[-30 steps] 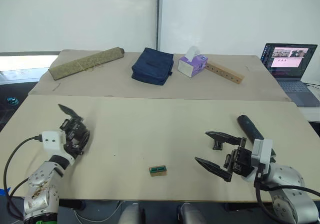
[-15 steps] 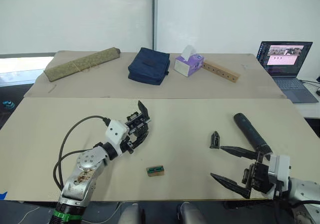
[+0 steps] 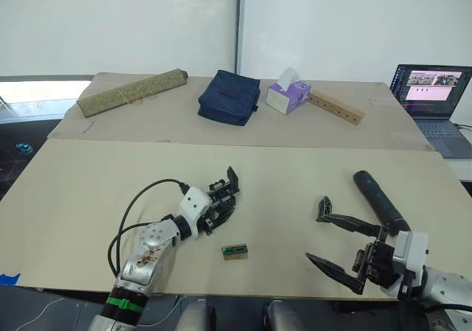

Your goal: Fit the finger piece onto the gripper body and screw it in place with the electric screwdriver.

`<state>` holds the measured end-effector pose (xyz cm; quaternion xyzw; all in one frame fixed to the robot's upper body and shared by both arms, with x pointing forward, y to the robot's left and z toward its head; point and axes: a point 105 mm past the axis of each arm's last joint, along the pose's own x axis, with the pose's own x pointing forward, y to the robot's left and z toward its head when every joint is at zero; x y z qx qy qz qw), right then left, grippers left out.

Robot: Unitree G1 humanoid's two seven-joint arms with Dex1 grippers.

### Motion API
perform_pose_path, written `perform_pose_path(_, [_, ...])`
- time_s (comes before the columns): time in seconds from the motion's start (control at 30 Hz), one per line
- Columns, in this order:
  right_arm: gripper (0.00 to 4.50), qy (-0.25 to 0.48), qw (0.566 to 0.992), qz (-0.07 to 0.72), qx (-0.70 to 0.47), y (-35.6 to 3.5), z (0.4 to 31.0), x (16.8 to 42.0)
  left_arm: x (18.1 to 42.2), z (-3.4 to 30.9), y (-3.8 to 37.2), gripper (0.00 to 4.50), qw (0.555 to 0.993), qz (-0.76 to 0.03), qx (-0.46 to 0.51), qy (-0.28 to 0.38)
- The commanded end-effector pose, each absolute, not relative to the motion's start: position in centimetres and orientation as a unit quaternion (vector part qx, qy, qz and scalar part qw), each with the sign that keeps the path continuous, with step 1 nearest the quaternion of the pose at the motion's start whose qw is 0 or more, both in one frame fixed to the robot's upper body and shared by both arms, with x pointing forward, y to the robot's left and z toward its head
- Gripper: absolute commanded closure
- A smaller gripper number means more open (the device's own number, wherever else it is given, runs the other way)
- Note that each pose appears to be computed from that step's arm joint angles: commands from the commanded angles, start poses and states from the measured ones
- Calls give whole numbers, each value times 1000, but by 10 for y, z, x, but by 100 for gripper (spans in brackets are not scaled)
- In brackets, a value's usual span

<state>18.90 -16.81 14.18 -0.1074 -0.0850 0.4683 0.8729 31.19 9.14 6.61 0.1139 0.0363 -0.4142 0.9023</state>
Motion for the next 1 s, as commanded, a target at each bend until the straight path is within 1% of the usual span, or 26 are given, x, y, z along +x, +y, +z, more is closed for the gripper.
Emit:
perform_pose_path(0.03, [0, -100, 868, 471, -121, -164, 152, 189, 309, 62, 81, 217, 890, -438, 120, 49])
perform_pose_path(0.13, [0, -100, 870, 468, -120, -164, 154, 189, 307, 56, 82, 217, 886, -442, 119, 67])
perform_pose_path(0.27, [0, -98, 871, 466, -121, -165, 154, 189, 310, 55, 87, 217, 891, -432, 121, 74])
perform_pose_path(0.47, [0, -97, 871, 467, -121, -164, 157, 191, 311, 49, 88, 217, 885, -436, 134, 87])
perform_pose_path(0.53, [0, -96, 870, 467, -121, -164, 158, 191, 312, 49, 88, 114, 886, -436, 130, 89])
perform_pose_path(0.57, [0, -95, 870, 468, -120, -164, 158, 191, 313, 50, 89, 86, 890, -430, 122, 91])
perform_pose_path(0.6, [0, -93, 869, 470, -119, -164, 158, 191, 314, 51, 89, 37, 892, -429, 114, 91])
perform_pose_path(0.63, [0, -90, 868, 474, -116, -164, 158, 190, 313, 52, 89, 1, 888, -435, 116, 91])
perform_pose_path(0.73, [0, -87, 865, 481, -114, -163, 160, 191, 308, 52, 94, 1, 874, -458, 132, 95])
perform_pose_path(0.93, [0, -91, 865, 479, -119, -165, 162, 196, 305, 58, 119, 1, 866, -471, 135, 100])
perform_pose_path(1.0, [0, -91, 865, 479, -119, -165, 162, 196, 303, 61, 127, 1, 855, -491, 140, 92])
